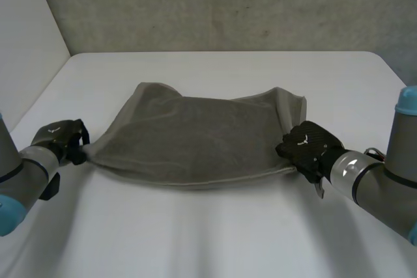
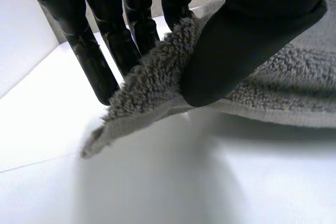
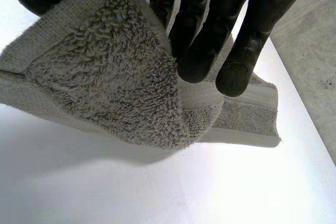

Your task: Fold the laundry

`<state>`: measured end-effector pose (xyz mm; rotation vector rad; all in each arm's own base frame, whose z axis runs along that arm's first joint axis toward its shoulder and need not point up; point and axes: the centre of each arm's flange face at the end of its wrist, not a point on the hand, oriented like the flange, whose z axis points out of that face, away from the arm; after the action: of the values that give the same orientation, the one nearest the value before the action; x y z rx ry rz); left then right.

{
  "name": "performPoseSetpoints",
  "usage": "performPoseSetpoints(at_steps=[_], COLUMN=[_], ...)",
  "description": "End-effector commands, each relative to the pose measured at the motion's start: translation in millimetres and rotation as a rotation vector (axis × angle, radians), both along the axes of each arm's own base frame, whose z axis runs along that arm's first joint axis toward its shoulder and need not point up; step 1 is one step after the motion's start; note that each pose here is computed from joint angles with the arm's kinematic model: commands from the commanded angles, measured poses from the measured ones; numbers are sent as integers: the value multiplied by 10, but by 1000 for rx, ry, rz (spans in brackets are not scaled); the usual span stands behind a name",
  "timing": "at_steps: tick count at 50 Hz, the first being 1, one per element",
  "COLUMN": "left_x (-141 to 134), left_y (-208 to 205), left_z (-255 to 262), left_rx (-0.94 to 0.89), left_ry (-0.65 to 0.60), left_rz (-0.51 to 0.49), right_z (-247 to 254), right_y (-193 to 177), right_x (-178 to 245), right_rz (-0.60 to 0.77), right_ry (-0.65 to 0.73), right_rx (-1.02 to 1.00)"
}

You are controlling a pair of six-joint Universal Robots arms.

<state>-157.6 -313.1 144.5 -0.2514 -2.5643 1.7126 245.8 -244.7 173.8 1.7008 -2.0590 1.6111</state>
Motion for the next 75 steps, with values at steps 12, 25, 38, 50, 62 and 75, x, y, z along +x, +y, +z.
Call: performPoseSetpoints(at_steps=[12, 25, 38, 50, 62, 75], left_x=[27, -72, -272, -236, -229, -237], left_y=[100, 294, 588, 561, 537, 431], left_z=[145, 97, 71, -132, -248, -283], left_rx=[-61, -154, -199, -136, -103, -124], left_ry=[-74, -174, -256, -323, -318, -320], left_rz=[-21, -184, -518, -514, -513, -514], right_z=[-26, -9, 6, 9, 2, -1], right_y=[-151, -310, -380, -417, -410, -406], right_x=[-273, -414, -483, -532, -531, -530], right_rz=[-190, -324, -360, -381, -381, -380], right_ry=[-191, -364, -393, -402, -401, -401], right_rx=[38, 101, 106, 105, 108, 110])
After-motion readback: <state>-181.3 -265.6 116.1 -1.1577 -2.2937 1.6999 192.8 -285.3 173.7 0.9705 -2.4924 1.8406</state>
